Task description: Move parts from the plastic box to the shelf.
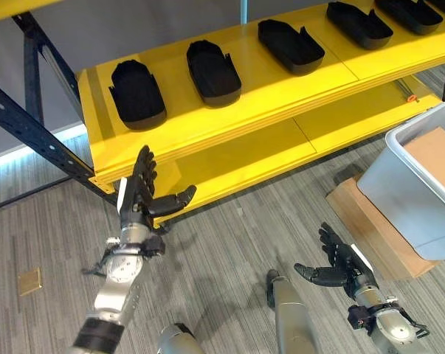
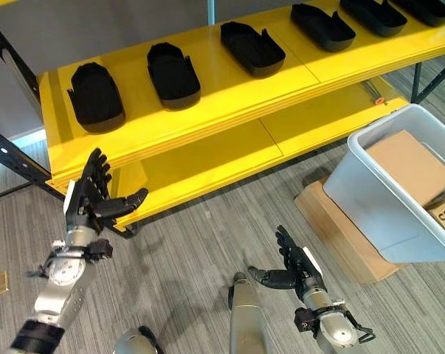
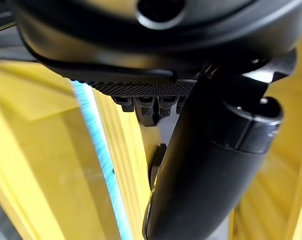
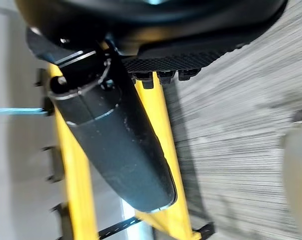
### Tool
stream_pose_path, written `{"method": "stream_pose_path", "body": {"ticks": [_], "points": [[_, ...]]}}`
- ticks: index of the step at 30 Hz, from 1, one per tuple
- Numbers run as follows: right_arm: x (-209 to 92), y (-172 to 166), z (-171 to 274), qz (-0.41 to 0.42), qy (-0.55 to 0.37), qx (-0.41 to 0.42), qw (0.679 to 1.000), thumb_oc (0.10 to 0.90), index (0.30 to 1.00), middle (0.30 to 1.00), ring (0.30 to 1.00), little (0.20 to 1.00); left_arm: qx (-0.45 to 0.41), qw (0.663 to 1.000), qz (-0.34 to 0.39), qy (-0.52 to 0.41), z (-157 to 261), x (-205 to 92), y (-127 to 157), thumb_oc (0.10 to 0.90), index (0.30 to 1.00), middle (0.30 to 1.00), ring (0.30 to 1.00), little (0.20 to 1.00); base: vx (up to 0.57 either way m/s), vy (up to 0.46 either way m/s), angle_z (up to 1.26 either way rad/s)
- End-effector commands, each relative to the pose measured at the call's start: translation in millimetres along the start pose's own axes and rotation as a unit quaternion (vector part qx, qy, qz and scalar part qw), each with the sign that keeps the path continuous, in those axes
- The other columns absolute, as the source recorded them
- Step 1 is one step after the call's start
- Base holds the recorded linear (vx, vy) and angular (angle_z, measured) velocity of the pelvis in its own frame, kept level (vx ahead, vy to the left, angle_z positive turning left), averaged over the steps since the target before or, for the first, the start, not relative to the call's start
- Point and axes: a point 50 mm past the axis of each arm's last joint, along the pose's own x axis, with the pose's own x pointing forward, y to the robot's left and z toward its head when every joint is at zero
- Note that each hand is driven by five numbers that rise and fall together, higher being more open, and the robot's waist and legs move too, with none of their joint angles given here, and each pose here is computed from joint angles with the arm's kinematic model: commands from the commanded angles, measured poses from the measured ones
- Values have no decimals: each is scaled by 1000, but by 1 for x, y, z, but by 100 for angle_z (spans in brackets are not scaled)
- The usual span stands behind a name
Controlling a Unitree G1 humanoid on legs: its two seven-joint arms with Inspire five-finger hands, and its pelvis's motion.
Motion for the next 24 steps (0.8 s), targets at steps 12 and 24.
{"method": "stream_pose_path", "body": {"ticks": [12, 24], "points": [[-21, -22, 34, -29, -107, -33, 993, 900, 1000, 1000, 1000, 1000, -173, 979, -86, 70, -27, -70, -7, 900, 1000, 1000, 1000, 1000, 17, -137, -1], [-12, -4, 15, -26, -81, 47, 995, 900, 1000, 1000, 1000, 1000, -183, 971, -109, 110, -44, -66, -20, 900, 1000, 1000, 1000, 1000, 1, 92, 21]]}}
